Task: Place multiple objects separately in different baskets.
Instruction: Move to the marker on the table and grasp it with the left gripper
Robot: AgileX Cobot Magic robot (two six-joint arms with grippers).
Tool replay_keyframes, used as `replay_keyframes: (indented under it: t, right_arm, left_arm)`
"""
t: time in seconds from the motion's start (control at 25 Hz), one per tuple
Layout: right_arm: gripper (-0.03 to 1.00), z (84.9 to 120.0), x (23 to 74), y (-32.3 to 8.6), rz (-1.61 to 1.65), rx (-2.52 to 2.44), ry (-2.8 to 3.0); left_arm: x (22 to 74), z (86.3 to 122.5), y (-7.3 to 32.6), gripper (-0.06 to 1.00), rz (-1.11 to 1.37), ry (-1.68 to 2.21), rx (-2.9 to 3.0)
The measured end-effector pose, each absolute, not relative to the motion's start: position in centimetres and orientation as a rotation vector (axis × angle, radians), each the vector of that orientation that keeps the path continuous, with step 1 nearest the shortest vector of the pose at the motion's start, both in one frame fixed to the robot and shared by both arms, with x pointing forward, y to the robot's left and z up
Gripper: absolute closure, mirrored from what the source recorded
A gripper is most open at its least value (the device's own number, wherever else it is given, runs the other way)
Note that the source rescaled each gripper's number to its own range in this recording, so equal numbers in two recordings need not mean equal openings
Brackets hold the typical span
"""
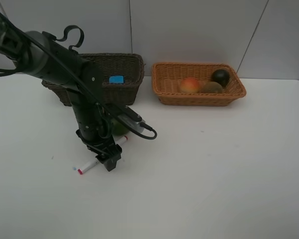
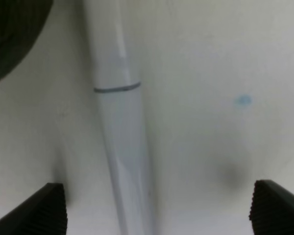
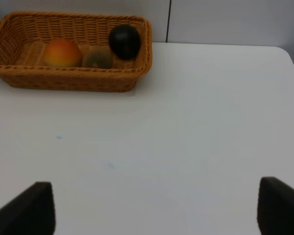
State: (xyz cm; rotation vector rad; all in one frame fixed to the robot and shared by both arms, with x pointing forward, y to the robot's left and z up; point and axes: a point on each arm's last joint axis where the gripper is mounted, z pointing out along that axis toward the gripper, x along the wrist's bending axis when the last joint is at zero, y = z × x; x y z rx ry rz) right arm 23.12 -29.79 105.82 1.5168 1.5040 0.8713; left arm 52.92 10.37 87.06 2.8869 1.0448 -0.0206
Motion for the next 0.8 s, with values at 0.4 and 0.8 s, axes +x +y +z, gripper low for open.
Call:
replay_keyframes:
  t: [0.4,0.8]
  right_arm:
    - [-0.03,105.82,23.12,-29.79,0.871,1.516,1.505]
    - [-0.03,105.82,23.12,-29.79,0.871,1.516,1.505]
  left_arm:
    - [53.04,86.38,10.73,-0.04,-0.008,1.05,2.924]
    - [53.08,86.38,10.78,0.11,-0.002,1.046,2.927]
